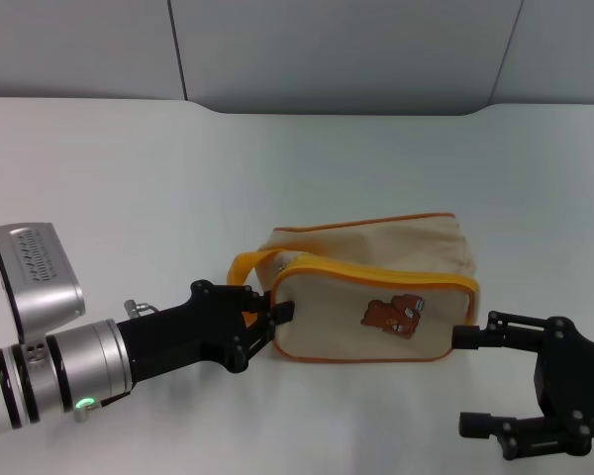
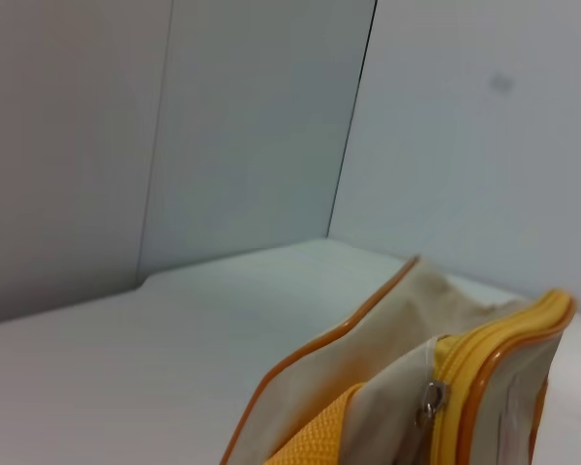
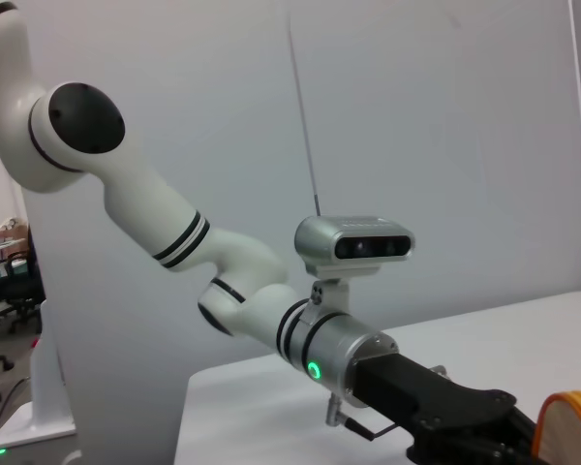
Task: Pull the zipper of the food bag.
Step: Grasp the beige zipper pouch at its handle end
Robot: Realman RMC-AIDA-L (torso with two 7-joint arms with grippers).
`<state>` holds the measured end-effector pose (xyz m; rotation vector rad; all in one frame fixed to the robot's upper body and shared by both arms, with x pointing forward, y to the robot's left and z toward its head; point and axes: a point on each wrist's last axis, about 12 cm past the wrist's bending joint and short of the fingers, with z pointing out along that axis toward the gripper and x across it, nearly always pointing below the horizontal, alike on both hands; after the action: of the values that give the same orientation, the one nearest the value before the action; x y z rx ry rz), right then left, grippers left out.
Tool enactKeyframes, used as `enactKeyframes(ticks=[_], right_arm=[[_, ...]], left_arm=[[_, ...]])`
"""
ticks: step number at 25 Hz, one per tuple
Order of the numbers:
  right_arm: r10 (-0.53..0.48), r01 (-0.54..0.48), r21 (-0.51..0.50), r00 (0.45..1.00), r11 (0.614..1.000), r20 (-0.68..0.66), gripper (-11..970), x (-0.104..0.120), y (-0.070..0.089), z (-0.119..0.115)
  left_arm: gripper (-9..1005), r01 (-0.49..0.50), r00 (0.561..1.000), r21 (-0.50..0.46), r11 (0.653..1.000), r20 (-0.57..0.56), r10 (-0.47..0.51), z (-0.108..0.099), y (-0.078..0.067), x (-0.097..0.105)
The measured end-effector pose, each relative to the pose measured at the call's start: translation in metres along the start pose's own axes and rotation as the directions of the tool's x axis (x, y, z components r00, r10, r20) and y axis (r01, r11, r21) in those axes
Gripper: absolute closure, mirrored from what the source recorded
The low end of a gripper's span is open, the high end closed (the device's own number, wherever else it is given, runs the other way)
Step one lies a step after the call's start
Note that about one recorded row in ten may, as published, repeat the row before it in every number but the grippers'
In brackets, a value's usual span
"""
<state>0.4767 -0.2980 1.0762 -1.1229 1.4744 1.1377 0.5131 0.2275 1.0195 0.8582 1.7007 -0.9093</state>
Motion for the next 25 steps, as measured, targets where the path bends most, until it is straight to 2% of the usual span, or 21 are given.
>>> enactKeyframes(ticks=[5,8,10,11,13,14,15,22,24,25], right_arm=[[0.000,-0.001,0.028,1.000,1.000,0.022,125,-0.001,-0.001,-0.002],[0.025,-0.028,0.046,0.998,0.999,0.058,125,-0.004,-0.003,-0.004],[0.098,-0.102,0.042,0.991,0.994,0.094,125,-0.011,-0.006,-0.006],[0.098,-0.102,0.042,0.991,0.994,0.094,126,-0.011,-0.006,-0.006],[0.195,-0.200,0.023,0.972,0.979,0.133,126,-0.020,-0.010,-0.007],[0.222,-0.227,0.019,0.965,0.974,0.141,126,-0.023,-0.011,-0.007],[0.222,-0.227,0.019,0.965,0.974,0.141,126,-0.023,-0.011,-0.007],[0.282,-0.285,-0.001,0.946,0.958,0.160,126,-0.028,-0.013,-0.008],[0.322,-0.328,0.002,0.928,0.945,0.186,126,-0.034,-0.018,-0.011],[0.322,-0.328,0.002,0.928,0.945,0.186,126,-0.034,-0.018,-0.011]], left_arm=[[851,-0.015,0.997,0.027,1.000,0.070,0.013,-0.009,0.000,-0.009],[855,-0.037,0.994,0.040,0.999,0.103,0.033,-0.013,0.001,-0.015],[858,-0.079,0.985,0.064,0.995,0.158,0.068,-0.019,0.003,-0.027],[874,-0.079,0.985,0.064,0.995,0.158,0.068,-0.019,0.003,-0.027],[905,-0.129,0.973,0.095,0.987,0.205,0.107,-0.023,0.004,-0.039],[911,-0.129,0.973,0.095,0.987,0.205,0.107,-0.023,0.004,-0.039],[917,-0.151,0.969,0.107,0.983,0.215,0.126,-0.021,0.005,-0.045],[935,-0.173,0.964,0.111,0.979,0.222,0.146,-0.020,0.006,-0.048],[935,-0.235,0.948,0.144,0.961,0.253,0.194,-0.024,0.008,-0.061],[935,-0.235,0.948,0.144,0.961,0.253,0.194,-0.024,0.008,-0.061]])
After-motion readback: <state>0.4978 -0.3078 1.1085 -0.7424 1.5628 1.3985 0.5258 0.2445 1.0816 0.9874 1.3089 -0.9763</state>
